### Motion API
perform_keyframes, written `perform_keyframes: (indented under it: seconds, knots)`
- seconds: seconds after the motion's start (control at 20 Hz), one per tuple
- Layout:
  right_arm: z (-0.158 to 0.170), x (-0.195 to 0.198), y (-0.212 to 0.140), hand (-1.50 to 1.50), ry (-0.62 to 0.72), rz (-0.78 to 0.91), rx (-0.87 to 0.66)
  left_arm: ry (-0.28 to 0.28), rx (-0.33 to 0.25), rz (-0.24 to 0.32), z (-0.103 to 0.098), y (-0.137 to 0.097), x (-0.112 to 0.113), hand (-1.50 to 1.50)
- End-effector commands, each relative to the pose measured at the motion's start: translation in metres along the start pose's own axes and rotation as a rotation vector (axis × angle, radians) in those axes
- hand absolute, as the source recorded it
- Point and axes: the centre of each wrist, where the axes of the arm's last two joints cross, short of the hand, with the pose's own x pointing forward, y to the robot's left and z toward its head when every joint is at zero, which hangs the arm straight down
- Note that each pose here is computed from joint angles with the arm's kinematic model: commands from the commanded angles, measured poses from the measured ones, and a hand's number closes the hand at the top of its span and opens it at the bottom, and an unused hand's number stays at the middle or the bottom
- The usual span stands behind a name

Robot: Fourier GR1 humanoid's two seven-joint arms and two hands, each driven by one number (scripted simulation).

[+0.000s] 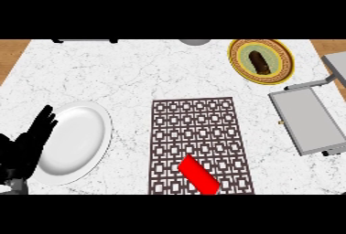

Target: Pick the croissant from the placemat and place it in the tiered shelf

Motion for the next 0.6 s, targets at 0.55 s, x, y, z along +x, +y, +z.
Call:
perform_keyframes:
  seconds: [0.55]
  knots:
    - [0.071, -0.032, -0.156, -1.50, 0.046, -0.260, -0.175, 0.020, 0.019, 0.012, 0.011, 0.002, -0.011, 0.00]
